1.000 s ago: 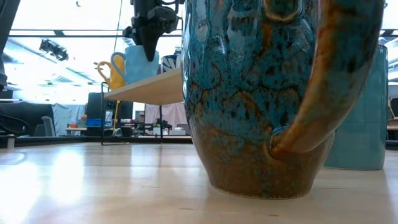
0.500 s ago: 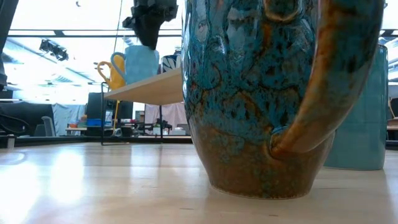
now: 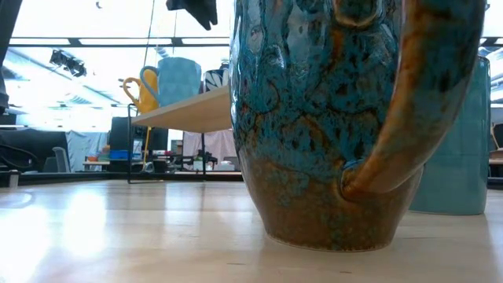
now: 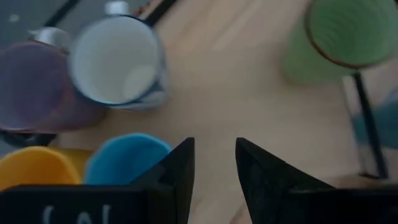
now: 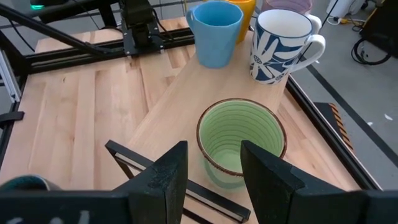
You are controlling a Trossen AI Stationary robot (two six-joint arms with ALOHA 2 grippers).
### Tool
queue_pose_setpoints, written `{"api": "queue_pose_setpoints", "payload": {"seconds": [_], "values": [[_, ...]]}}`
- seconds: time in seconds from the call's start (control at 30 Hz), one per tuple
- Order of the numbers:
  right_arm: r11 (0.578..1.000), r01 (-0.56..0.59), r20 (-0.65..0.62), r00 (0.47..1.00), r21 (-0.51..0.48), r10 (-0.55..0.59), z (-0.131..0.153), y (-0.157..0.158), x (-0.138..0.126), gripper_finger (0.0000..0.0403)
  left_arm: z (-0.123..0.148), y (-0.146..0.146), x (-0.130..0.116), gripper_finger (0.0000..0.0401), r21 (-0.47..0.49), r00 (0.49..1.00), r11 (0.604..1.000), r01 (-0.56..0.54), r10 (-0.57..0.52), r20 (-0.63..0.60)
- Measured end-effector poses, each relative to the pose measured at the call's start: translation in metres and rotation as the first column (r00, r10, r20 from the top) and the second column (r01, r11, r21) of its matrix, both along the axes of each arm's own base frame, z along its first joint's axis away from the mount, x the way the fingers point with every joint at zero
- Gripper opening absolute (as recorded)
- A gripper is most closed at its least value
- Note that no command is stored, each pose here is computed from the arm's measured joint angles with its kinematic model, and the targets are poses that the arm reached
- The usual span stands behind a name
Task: Place coffee mugs
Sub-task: Put the brown mug on the shelf
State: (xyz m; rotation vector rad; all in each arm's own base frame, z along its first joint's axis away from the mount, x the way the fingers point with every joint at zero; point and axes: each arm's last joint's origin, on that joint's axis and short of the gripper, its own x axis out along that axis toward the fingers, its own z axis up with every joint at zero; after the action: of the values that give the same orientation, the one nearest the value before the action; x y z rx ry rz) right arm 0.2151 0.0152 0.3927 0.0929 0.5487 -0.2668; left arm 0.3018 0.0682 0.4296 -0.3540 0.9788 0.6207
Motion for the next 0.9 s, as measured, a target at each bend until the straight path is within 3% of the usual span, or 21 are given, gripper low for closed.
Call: {"api": "queue_pose_setpoints", "payload": {"seconds": [0.5,0.77,0.9], "values": [[1.0,-0.016,-0.007,1.0,-0.02,0.016,0.0,0.0,0.0,0.0154,-0.011,-0.059,0.015,0.0123,-0.091,0.962,0.958,0.273,-0.273,0.008],[0.999,-0.027,-0.013,1.0,-0.036,0.026,0.0,0.0,0.0,0.0154,-0.008,-0.097,0.024,0.0123,-0.077,0.928,0.928,0.363,-0.354,0.113],[0.999,-0.028,-0.025,0.999,-0.038,0.027,-0.001,0.0,-0.001,0.0154,-0.012,-0.114,0.033,0.0123,-0.112,0.929,0.929,0.353,-0.334,0.16]]}}
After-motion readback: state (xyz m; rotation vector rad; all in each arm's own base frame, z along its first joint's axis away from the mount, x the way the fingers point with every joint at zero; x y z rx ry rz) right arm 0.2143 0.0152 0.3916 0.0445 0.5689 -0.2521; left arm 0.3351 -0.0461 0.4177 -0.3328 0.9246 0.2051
